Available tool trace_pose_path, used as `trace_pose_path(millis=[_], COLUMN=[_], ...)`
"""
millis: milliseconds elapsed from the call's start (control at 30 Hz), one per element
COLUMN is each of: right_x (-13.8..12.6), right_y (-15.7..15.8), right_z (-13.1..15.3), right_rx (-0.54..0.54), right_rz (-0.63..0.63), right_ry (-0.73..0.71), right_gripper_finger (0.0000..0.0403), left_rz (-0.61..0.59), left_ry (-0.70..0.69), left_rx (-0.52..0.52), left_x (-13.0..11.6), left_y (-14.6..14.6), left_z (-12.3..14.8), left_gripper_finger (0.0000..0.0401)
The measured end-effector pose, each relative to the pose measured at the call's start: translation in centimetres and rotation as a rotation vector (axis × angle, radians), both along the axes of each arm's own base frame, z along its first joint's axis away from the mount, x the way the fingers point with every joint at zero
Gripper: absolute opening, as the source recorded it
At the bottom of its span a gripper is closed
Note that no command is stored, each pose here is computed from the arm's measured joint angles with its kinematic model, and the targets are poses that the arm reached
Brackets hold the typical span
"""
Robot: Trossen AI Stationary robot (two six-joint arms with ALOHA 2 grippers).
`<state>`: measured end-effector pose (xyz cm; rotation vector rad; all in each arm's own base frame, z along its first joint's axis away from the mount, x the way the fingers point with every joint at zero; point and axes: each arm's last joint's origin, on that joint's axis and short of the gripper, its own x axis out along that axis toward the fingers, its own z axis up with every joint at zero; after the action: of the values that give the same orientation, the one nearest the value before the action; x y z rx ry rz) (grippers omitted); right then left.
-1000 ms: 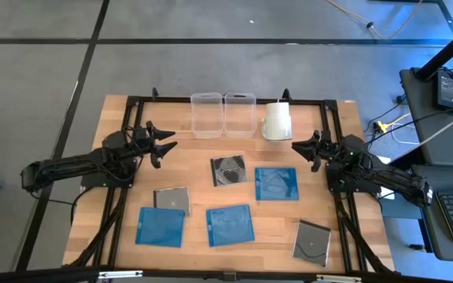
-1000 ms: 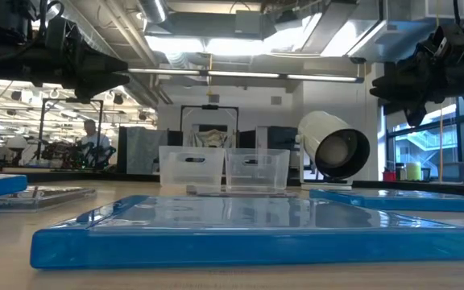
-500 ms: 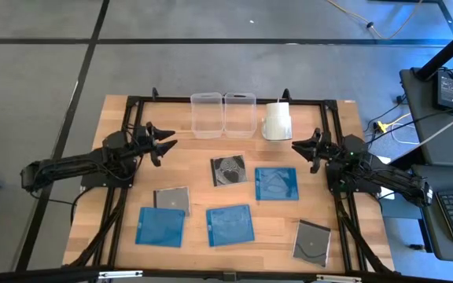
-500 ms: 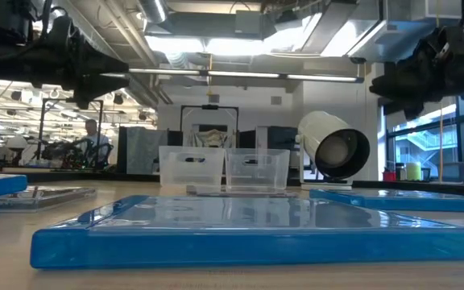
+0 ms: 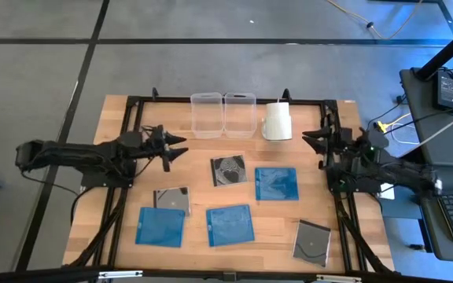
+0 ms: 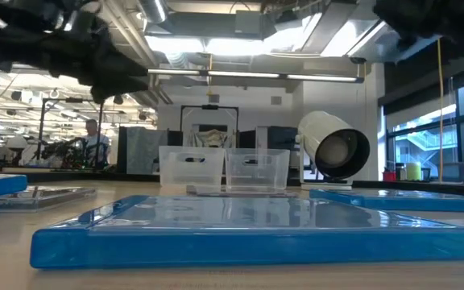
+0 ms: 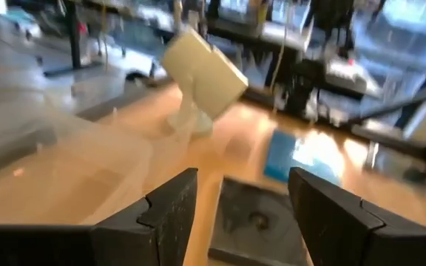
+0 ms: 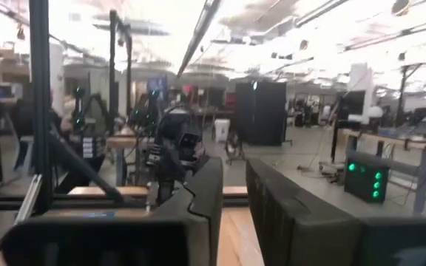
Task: Pick & place jewel cases by type
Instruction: Put the top black CD case into the left transparent bin
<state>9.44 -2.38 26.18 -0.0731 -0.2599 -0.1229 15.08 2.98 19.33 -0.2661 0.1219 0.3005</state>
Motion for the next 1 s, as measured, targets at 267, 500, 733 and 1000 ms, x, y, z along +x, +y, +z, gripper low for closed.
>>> trace_pose_path(millis=[267,500,733,1000], right_x=[6.7,11.6,14.1,16.4], right_y=[-0.6,1.9,3.2,3.0], right_z=[2.4,1.8,-0.1,-2.4], right_rx=[0.143,0.011,-0.010,0.000], right_rz=[0.121,0.584,0.657,0.557], right_ry=[0.296,0.431,0.515,0.572], right_gripper_finger=[0.0043,0.0043,0.0042,0.0045], left_rz=[-0.050,-0.099,-0.131,-0.142], left_ry=[0.238,0.368,0.444,0.472], left_rx=[-0.020,-0.028,-0.051,-0.052], left_x=[4.6,7.0,7.7,8.3], left_y=[-0.3,-1.1,-2.1,-2.3], left_z=[-0.8,-2.4,-4.2,-5.5], left_gripper_finger=[0.0209,0.0209,0.0209,0.0209])
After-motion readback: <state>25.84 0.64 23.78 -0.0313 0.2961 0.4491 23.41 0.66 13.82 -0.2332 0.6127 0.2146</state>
